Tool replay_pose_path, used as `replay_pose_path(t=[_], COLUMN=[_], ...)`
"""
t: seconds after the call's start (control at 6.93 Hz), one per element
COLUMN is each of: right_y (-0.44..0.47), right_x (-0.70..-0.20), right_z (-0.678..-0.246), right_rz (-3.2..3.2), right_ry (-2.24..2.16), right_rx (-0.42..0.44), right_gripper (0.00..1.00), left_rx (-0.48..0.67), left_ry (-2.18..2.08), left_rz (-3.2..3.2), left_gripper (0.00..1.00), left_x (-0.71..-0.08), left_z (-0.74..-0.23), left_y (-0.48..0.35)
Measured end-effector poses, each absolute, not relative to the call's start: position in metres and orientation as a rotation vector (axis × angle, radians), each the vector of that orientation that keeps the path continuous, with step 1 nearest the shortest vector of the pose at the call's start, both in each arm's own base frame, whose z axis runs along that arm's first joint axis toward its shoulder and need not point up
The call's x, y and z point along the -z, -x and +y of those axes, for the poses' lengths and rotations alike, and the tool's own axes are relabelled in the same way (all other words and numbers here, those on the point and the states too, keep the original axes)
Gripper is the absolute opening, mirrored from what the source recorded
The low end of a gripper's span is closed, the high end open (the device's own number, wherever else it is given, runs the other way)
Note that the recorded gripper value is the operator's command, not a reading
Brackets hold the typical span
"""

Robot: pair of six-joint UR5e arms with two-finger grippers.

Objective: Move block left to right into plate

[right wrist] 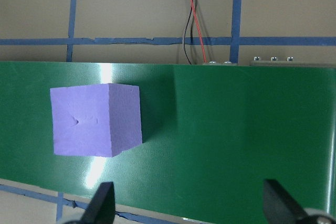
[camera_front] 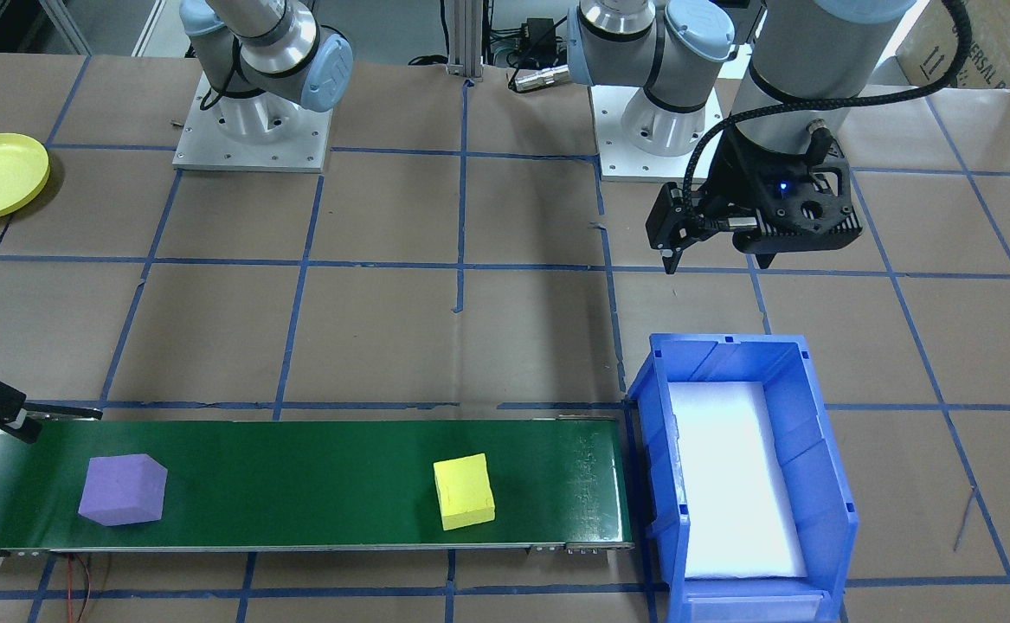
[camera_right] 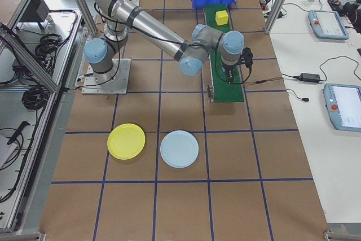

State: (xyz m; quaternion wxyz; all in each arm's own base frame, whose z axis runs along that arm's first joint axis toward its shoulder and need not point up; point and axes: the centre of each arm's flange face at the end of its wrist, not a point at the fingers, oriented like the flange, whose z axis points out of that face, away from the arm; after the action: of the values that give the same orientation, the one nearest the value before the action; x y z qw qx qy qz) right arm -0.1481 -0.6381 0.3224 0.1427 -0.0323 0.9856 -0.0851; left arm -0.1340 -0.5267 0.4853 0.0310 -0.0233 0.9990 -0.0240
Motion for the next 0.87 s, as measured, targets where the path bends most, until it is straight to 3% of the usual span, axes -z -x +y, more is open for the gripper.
replay_pose_path(t=[0.87], right_y=[0.136], right_x=[-0.297], right_z=[-0.659], right_rz=[2.904], right_ry=[0.095], right_rx=[0.236], right_gripper=[1.0], left_rx=[0.074], left_ry=[0.068], left_rz=[3.078], left_gripper=[1.0], left_x=[-0.485], left_z=[-0.527], left_y=[0.134])
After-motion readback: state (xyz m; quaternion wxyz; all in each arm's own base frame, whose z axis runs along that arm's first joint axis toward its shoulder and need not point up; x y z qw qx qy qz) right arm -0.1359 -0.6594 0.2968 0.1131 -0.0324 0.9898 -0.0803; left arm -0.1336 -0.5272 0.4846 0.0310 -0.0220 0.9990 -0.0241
